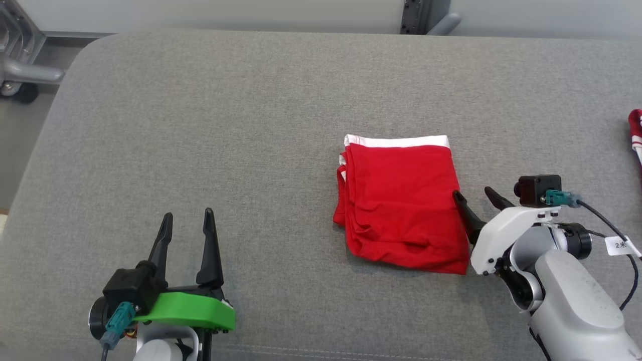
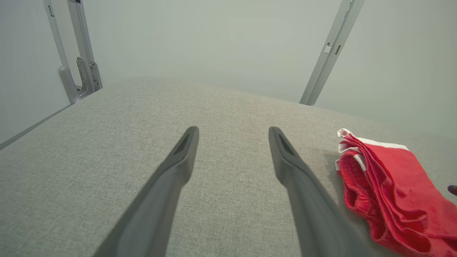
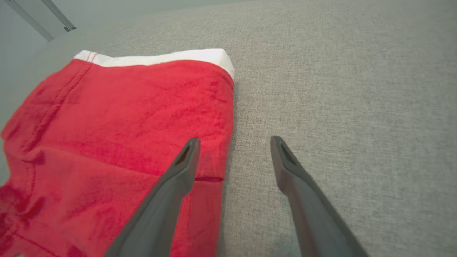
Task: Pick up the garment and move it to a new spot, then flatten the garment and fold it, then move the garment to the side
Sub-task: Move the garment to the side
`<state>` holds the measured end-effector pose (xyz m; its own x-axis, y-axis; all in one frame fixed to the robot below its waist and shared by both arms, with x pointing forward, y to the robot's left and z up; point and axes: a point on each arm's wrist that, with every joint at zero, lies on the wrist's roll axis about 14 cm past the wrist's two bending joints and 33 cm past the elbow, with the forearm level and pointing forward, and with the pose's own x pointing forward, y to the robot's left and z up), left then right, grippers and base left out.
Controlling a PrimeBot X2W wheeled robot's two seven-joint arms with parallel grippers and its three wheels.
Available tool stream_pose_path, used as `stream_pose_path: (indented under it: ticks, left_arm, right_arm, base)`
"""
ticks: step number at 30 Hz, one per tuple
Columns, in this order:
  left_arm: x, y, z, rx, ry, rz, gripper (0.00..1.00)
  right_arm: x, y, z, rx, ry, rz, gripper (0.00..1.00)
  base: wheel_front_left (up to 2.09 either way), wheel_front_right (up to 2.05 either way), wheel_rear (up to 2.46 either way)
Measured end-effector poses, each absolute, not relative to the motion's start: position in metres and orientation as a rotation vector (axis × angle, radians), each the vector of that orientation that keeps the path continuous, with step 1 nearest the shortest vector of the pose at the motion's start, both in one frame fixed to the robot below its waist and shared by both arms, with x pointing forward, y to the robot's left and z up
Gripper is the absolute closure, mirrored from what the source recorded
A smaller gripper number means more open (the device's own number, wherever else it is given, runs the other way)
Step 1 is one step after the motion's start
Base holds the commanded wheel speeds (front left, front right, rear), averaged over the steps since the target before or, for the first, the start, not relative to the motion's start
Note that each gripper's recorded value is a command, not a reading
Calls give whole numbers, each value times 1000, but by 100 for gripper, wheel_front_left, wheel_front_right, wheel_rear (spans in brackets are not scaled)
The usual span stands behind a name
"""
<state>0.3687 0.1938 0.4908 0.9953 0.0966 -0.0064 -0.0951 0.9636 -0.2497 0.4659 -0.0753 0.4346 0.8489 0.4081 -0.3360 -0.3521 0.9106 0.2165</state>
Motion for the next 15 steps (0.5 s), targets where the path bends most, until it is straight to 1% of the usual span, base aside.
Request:
stream_pose_path:
  ticks: [7, 12, 13, 14, 15]
  left_arm:
    - [365, 200, 488, -254, 0, 120, 0]
    - [362, 204, 486, -245, 5, 132, 0]
    - [362, 204, 485, -244, 6, 133, 0]
    - [362, 204, 485, -245, 7, 135, 0]
    - [361, 205, 485, -246, 8, 138, 0]
  right_arm:
    - [472, -68, 414, 189, 534, 428, 0]
    - [467, -51, 401, 236, 663, 474, 0]
    - [467, -50, 401, 238, 668, 479, 11]
    - [468, -49, 401, 239, 672, 482, 32]
    - [468, -49, 401, 241, 675, 485, 56]
  base:
    - [0, 0, 0]
    - [0, 0, 0]
    - [0, 0, 0]
    - [0, 0, 0]
    - [0, 0, 0]
